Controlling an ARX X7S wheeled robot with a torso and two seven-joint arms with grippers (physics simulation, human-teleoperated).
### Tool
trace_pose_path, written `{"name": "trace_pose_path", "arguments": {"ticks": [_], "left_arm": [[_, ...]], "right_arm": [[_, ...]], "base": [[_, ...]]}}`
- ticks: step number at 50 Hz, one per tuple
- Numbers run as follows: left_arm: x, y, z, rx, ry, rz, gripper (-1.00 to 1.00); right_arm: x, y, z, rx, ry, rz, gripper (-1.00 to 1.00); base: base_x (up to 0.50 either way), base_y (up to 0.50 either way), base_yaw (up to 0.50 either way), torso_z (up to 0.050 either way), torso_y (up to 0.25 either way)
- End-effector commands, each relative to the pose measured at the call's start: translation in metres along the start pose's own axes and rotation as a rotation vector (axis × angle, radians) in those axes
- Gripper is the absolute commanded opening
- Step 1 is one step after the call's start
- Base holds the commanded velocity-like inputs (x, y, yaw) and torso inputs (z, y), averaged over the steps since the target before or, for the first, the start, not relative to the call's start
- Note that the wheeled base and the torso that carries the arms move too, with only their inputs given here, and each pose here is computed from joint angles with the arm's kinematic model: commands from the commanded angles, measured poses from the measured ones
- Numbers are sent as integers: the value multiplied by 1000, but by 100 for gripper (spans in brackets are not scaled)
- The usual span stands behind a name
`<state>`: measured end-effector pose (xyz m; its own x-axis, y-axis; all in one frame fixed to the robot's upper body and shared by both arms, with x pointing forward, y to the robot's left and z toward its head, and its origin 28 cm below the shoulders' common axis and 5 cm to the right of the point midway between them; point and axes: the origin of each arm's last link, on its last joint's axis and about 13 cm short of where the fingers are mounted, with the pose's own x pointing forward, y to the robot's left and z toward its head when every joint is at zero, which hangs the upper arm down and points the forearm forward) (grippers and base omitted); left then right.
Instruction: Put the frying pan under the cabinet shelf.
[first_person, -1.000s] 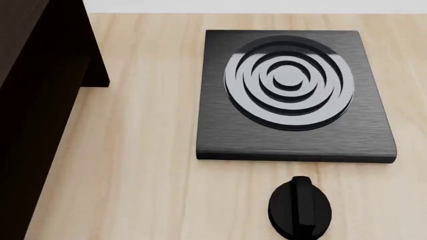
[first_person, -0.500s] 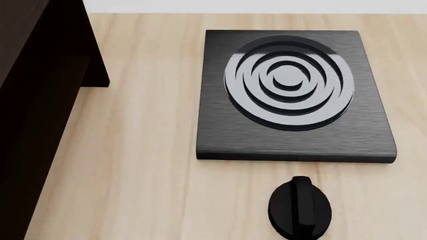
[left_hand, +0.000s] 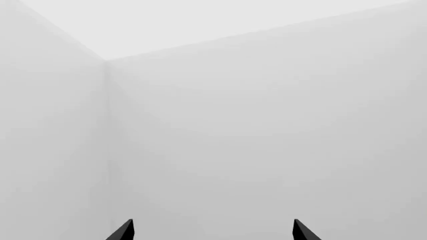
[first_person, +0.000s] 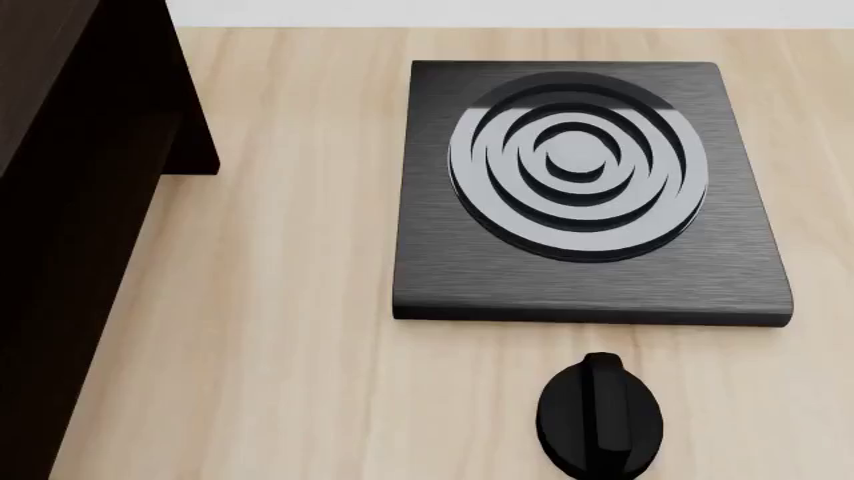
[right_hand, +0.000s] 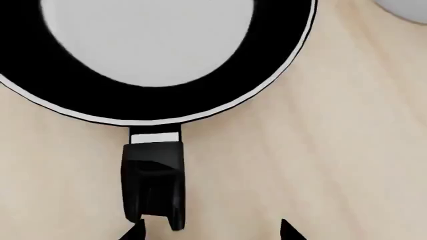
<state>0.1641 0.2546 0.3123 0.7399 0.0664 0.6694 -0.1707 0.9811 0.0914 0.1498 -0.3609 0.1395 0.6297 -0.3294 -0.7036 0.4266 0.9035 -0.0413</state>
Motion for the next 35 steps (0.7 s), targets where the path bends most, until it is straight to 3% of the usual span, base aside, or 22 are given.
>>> {"name": "trace_pose_path", "arguments": {"ticks": [1,19,25,31,35], "left_arm": [[0,0,-2,1,0,3,100],[-1,1,-1,0,-2,8,100],[-1,1,-1,0,-4,10,100],[-2,1,-2,-4,-3,11,100],[-2,2,-2,-5,-3,12,100]], "right_arm": [[0,-10,-47,-31,140,-45,-100],[1,0,-28,-17,89,-46,-100],[-6,7,12,-28,22,-37,-100],[-35,21,64,-57,-44,-28,-100],[-56,33,81,-75,-81,-21,-100]], "base": [[0,0,0,0,0],[0,0,0,0,-1],[0,0,0,0,0],[0,0,0,0,0],[0,0,0,0,0]]}}
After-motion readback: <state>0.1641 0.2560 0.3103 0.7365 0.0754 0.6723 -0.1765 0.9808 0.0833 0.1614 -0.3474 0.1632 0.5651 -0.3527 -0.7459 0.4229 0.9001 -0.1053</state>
